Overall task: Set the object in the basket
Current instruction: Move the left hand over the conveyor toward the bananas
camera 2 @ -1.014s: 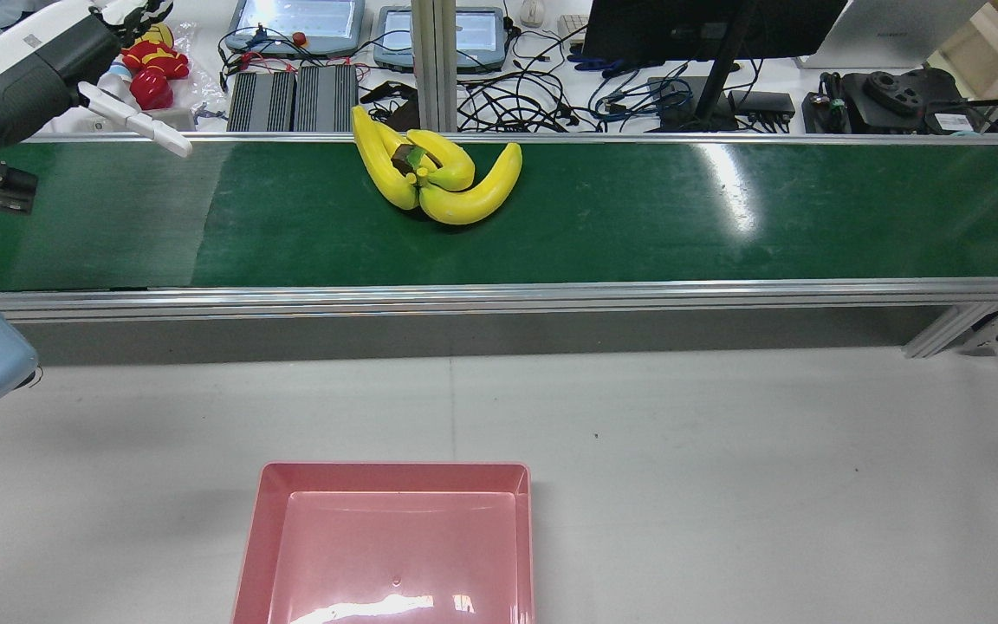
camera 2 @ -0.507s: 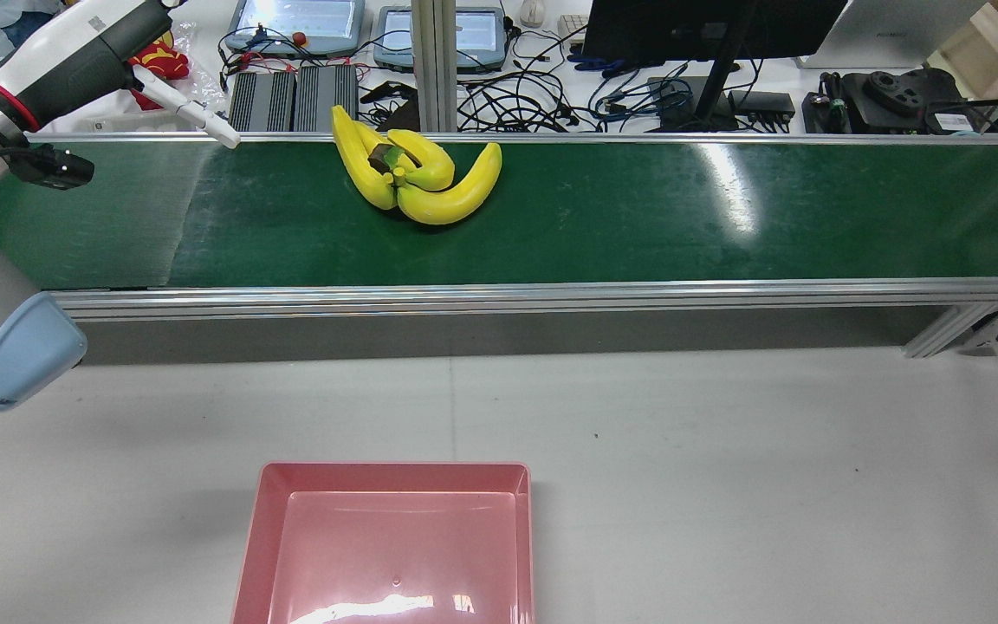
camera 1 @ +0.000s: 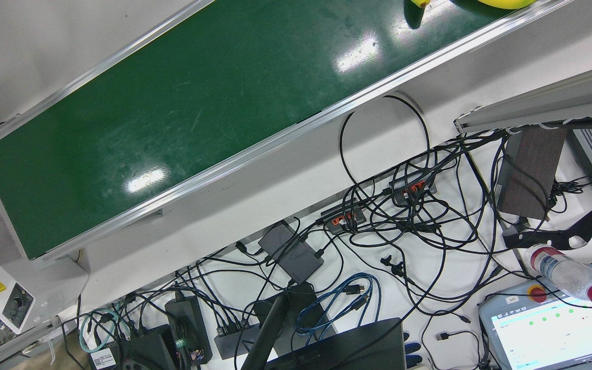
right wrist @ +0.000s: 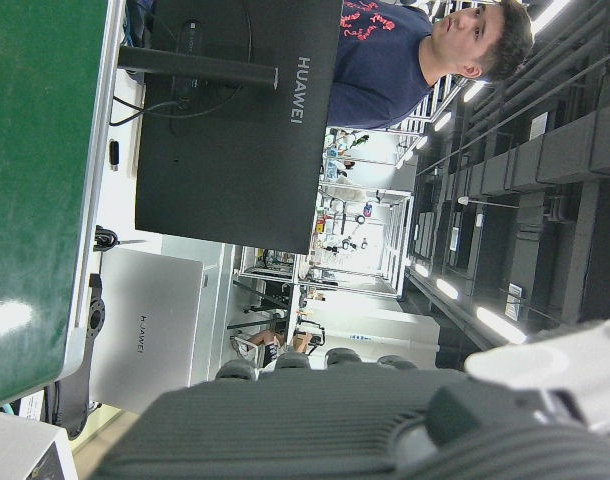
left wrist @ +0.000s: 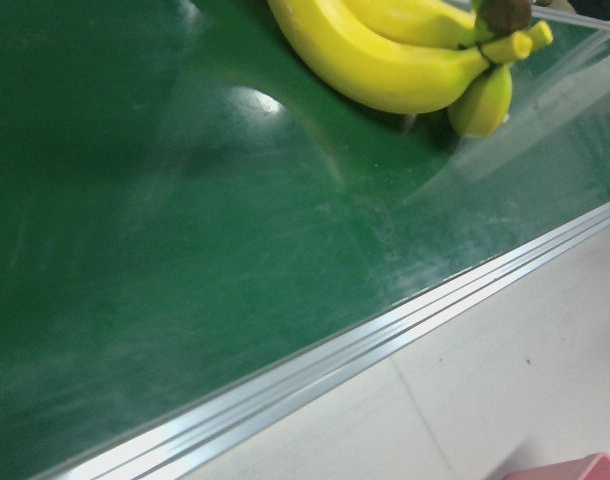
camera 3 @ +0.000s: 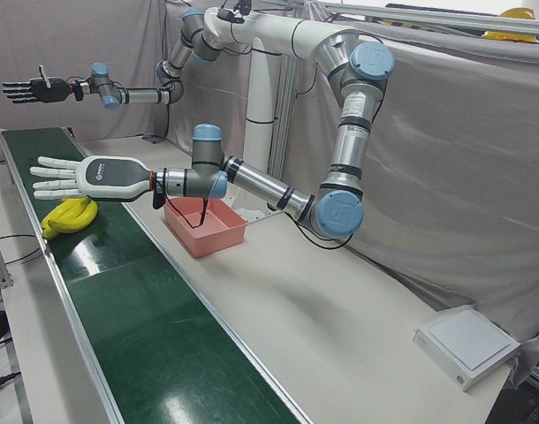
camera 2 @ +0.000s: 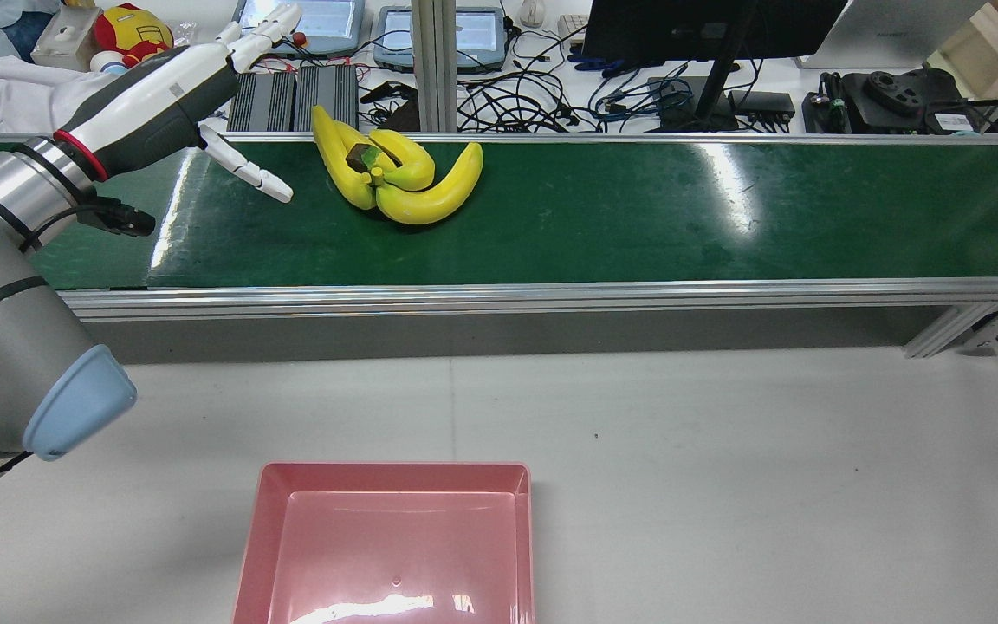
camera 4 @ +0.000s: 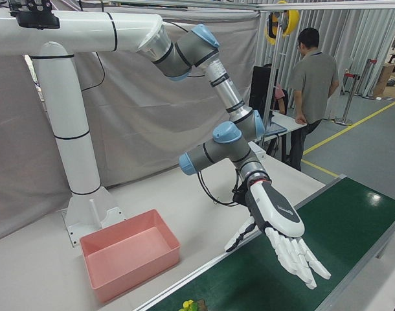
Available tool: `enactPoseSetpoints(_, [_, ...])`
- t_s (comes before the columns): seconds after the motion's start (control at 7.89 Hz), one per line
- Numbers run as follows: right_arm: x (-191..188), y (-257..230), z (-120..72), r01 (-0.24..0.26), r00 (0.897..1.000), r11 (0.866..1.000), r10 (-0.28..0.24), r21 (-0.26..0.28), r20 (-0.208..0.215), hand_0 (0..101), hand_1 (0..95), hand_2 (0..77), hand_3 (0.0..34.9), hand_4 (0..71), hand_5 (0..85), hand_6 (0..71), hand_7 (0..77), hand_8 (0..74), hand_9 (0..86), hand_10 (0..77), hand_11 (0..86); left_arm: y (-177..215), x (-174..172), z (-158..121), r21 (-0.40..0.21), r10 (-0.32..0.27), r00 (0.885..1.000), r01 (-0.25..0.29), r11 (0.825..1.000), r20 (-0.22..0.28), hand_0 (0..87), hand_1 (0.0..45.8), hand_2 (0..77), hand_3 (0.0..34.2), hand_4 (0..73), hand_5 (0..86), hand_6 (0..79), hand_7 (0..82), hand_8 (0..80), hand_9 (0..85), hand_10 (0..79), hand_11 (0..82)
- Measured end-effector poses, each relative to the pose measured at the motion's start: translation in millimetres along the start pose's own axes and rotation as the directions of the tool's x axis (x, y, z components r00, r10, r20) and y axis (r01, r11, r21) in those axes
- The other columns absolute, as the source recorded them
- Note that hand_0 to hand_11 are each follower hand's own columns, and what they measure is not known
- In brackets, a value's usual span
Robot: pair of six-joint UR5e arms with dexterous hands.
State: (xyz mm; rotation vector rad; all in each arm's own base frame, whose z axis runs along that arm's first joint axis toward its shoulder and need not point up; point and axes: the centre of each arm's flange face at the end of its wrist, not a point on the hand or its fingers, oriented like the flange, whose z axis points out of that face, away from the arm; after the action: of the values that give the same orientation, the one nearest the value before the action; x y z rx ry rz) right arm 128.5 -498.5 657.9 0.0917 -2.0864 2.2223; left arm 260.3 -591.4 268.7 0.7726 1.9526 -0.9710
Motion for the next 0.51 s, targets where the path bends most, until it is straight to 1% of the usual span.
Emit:
enactPoseSetpoints(0.13, [0.0, 0.0, 0.0, 0.001, 1.0, 1.0, -0.001, 0.0, 0.0, 0, 0.0, 0.5, 0.0, 0.0, 0.0, 0.0, 0.5, 0.0, 0.0, 0.0, 0.0, 11.5, -6.6, 1.0, -0.017, 0.014, 1.0, -0.014, 1.0, 0.001, 52.8, 18.0, 4.9, 8.0, 0.5, 0.5, 0.5, 0.5, 5.4, 7.1, 0.5, 1.6])
enactPoseSetpoints(0.25, [0.0, 0.0, 0.0, 0.001, 1.0, 1.0, -0.001, 0.0, 0.0, 0, 0.0, 1.1, 0.0, 0.0, 0.0, 0.0, 0.5, 0.0, 0.0, 0.0, 0.0, 16.0, -11.9, 1.2, -0.016, 0.025, 1.0, -0.025, 1.0, -0.002, 52.0, 18.5, 4.9, 7.9, 0.5, 0.5, 0.5, 1.1, 5.4, 7.1, 0.5, 1.6])
enactPoseSetpoints(0.38, [0.0, 0.0, 0.0, 0.0, 1.0, 1.0, 0.0, 0.0, 0.0, 0, 0.0, 1.1, 0.0, 0.0, 0.0, 0.0, 0.5, 0.0, 0.0, 0.0, 0.0, 15.6, -21.8, 2.9, -0.009, 0.034, 0.999, -0.034, 0.999, 0.003, 51.6, 16.4, 4.4, 7.3, 0.5, 0.5, 0.5, 0.5, 5.4, 7.1, 0.5, 1.6])
enactPoseSetpoints(0.51, [0.0, 0.0, 0.0, 0.0, 1.0, 1.0, 0.0, 0.0, 0.0, 0, 0.0, 0.5, 0.0, 0.0, 0.0, 0.0, 0.5, 0.0, 0.0, 0.0, 0.0, 13.2, -34.9, 6.1, -0.004, 0.04, 0.999, -0.04, 0.999, 0.013, 51.6, 16.4, 4.4, 7.3, 0.5, 0.5, 0.5, 0.5, 5.4, 7.1, 0.5, 1.6])
